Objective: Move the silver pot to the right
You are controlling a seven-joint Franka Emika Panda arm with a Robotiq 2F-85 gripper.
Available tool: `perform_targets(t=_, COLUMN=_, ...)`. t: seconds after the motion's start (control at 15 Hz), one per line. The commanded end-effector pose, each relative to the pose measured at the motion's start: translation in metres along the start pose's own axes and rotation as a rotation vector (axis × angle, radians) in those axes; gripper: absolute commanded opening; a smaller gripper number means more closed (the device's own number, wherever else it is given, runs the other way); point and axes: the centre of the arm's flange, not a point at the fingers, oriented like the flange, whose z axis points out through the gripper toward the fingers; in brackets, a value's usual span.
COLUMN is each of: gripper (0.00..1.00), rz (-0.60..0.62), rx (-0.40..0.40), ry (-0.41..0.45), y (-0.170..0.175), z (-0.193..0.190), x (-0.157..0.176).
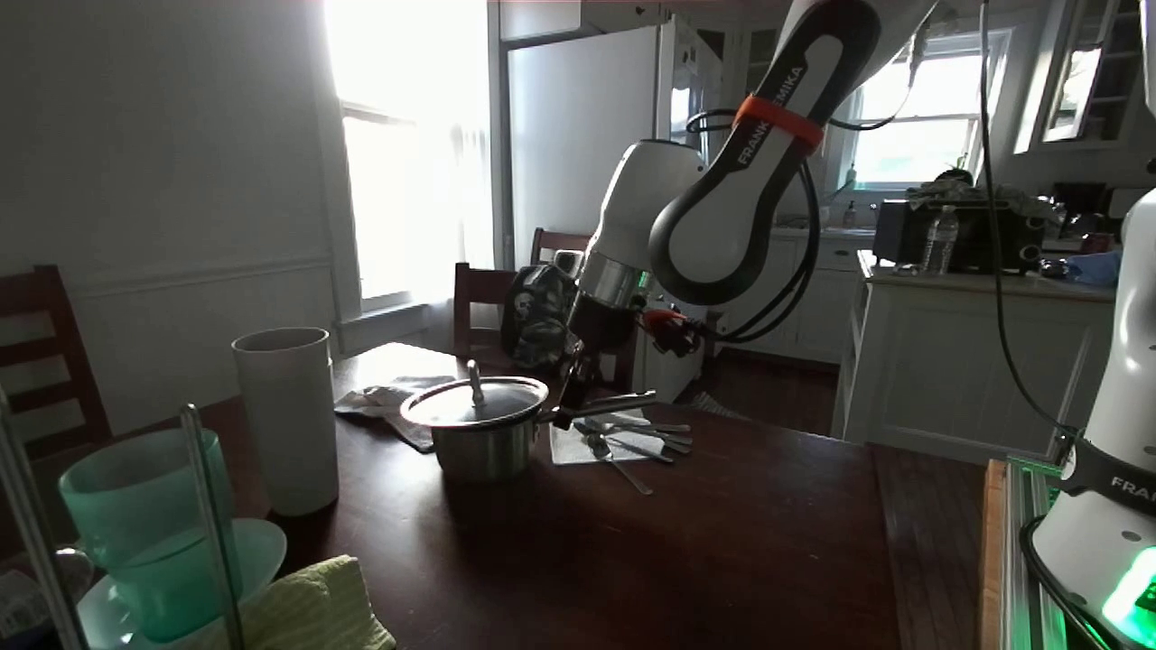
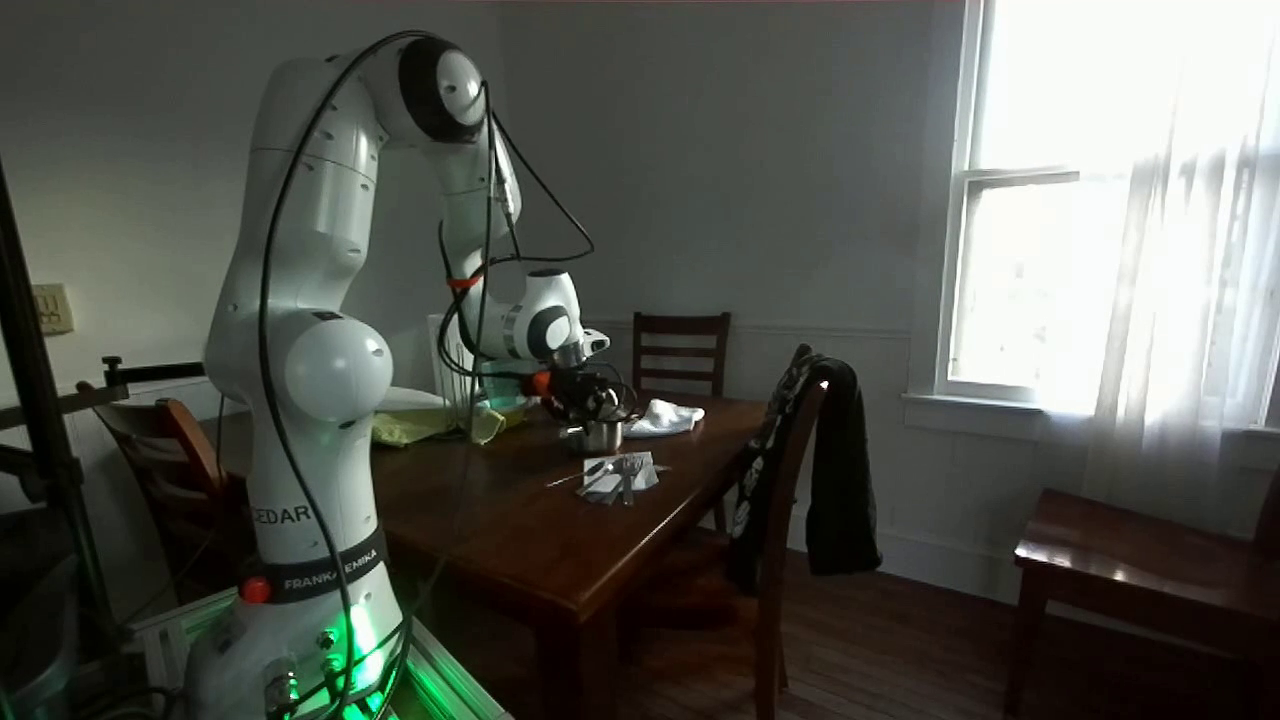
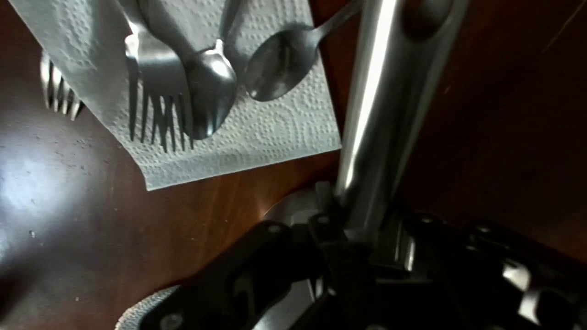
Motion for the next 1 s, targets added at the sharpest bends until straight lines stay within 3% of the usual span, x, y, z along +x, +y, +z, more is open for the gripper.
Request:
perform_targets(t=0.0, gripper=0.07, rz=0.09, rx=-0.055, ry=0.013, y=0.016, z=-0.009, x=0.013)
perform_targets(t=0.93, gripper=0.07, rz=0.262, rx=-0.162, ry=0.022, y=0.054, z=-0.002, x=0.012)
